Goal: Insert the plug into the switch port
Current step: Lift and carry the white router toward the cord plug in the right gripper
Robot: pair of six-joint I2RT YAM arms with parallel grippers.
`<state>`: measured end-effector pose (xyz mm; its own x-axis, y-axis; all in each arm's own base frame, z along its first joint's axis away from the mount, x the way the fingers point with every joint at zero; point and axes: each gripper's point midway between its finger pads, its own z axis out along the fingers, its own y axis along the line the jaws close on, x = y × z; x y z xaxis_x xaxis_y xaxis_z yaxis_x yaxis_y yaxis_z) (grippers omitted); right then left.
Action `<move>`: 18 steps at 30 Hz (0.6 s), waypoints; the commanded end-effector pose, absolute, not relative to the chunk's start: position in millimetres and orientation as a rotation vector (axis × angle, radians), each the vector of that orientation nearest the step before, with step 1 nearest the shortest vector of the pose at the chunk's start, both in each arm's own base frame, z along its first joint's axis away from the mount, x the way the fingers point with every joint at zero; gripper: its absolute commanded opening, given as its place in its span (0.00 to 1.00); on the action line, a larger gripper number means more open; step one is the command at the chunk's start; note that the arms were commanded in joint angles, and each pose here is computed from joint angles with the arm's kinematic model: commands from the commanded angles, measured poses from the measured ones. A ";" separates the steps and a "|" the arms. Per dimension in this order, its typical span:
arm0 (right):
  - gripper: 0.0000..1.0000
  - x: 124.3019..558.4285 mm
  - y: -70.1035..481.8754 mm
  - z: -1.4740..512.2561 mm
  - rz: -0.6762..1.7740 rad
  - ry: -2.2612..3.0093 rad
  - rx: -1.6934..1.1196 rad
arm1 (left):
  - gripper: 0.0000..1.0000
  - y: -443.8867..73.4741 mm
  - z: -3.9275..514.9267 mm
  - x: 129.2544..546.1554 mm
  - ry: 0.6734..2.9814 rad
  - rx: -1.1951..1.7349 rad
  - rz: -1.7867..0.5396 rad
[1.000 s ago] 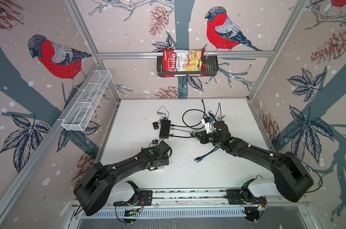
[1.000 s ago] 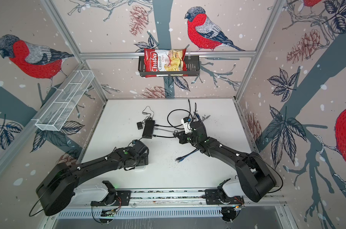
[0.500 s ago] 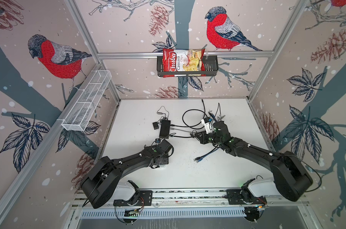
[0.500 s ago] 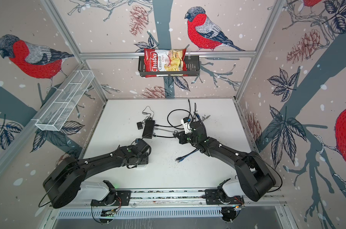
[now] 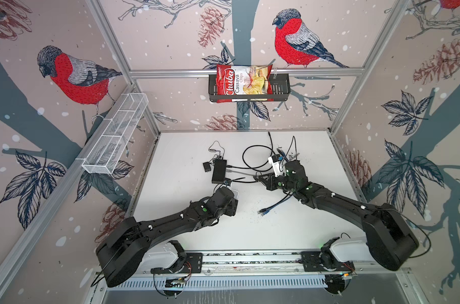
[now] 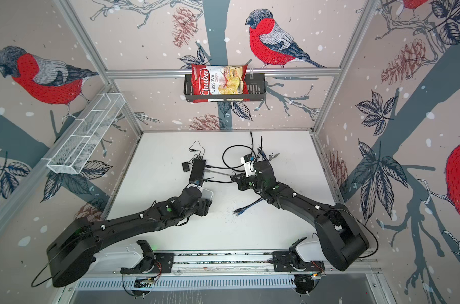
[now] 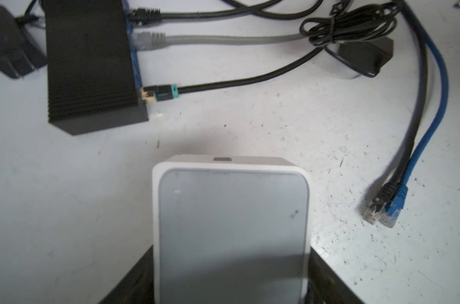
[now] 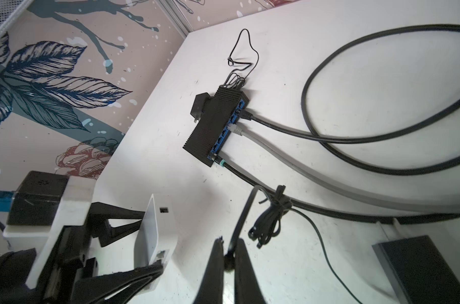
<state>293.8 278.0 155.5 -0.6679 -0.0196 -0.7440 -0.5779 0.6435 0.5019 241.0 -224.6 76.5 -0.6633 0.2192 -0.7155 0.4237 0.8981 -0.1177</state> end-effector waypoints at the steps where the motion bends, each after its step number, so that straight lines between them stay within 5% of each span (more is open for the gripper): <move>1: 0.06 290.1 282.7 169.0 1.035 2.075 -0.482 | 0.34 -258.2 116.1 254.6 2.020 0.588 -0.444; 18: 0.06 265.1 282.8 179.3 1.179 1.972 -0.476 | 0.35 -303.4 135.5 237.9 1.553 0.891 -0.518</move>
<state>266.1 278.0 161.8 -0.6641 0.0356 -0.7468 -0.6121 0.5477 0.5704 237.7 -287.3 97.8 -0.1606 0.3415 -0.9261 0.7540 0.6480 0.1082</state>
